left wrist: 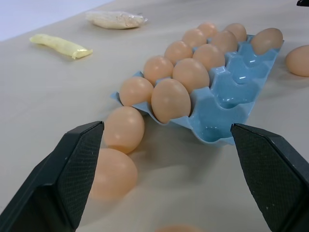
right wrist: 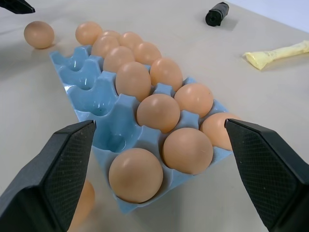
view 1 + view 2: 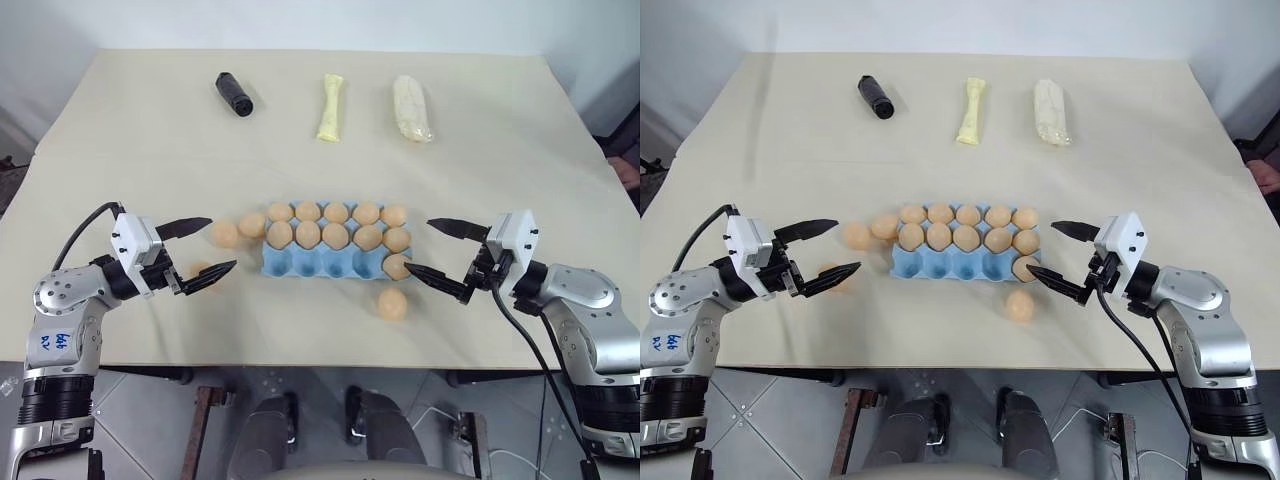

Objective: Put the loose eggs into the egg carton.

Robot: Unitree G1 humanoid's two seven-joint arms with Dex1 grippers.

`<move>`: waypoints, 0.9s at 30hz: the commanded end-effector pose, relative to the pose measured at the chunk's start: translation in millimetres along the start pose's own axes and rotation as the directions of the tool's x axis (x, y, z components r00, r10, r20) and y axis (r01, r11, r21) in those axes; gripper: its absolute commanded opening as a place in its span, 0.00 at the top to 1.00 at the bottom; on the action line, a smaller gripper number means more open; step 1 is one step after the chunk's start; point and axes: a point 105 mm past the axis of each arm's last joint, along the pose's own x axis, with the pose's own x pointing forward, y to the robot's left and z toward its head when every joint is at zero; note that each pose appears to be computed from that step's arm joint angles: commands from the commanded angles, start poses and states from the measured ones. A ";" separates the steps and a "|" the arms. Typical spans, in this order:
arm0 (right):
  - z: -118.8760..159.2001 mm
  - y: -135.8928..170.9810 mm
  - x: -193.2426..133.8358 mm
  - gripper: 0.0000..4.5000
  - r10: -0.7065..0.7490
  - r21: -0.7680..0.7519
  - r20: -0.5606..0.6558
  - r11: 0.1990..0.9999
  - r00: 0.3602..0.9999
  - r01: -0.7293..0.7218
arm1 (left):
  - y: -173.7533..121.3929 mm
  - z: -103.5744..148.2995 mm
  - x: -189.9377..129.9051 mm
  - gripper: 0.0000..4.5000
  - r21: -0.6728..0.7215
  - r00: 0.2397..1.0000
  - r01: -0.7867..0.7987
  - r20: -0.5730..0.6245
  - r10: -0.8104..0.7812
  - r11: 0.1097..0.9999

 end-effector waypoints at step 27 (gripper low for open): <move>-23.8 77.9 18.6 0.00 0.376 0.024 -0.131 0.926 0.917 -0.376 | -56.0 -11.9 9.0 0.01 0.088 0.891 0.453 -0.069 -0.448 0.887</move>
